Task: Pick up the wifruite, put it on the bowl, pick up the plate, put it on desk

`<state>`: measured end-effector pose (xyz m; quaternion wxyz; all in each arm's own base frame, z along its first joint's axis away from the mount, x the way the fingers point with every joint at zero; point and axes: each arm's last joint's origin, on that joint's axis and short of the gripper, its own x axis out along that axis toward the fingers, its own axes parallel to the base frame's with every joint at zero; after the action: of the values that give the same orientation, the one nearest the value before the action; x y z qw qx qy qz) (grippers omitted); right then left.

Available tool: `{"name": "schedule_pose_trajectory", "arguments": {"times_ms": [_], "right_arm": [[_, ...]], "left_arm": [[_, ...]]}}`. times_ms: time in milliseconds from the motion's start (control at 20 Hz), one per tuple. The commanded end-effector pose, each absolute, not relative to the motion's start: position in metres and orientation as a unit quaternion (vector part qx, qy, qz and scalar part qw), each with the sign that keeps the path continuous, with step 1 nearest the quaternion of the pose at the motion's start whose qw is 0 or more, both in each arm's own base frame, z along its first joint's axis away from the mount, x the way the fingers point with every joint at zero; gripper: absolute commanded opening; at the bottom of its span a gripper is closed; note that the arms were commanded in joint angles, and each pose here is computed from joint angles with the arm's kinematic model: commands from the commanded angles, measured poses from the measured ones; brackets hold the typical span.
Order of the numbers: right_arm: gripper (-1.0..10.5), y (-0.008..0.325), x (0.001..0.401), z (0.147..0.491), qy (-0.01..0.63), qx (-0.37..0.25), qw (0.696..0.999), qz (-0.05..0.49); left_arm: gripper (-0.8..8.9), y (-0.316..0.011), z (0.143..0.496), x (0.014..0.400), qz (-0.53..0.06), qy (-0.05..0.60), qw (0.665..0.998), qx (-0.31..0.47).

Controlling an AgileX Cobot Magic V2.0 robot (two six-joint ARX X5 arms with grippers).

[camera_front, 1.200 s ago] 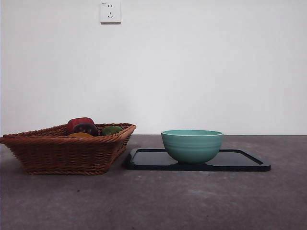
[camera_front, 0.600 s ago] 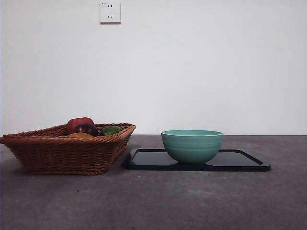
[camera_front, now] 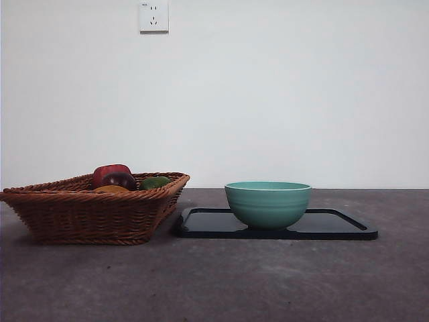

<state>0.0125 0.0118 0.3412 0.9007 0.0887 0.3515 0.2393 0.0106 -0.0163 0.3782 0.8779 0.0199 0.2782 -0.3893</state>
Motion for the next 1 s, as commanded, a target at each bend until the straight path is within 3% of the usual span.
{"name": "schedule_pose_trajectory", "arguments": {"times_ms": [50,300,600,1000], "right_arm": [[6.0,0.02,0.033,0.346,0.369,0.096,0.894,0.234],[6.0,0.05,0.102,0.34,0.438,0.087,0.868,0.215],[6.0,0.09,0.196,0.308,0.519,0.072,0.83,0.192],[6.0,0.13,0.299,0.282,0.565,0.049,0.804,0.179]], "left_arm": [[6.57,-0.016,0.381,0.01,-0.395,0.27,0.878,0.018],[6.57,-0.016,0.381,0.01,-0.395,0.27,0.878,0.018],[6.57,-0.016,0.381,0.01,-0.395,0.27,0.878,0.018],[6.57,-0.016,0.381,0.01,-0.395,0.27,0.878,0.018]]}}
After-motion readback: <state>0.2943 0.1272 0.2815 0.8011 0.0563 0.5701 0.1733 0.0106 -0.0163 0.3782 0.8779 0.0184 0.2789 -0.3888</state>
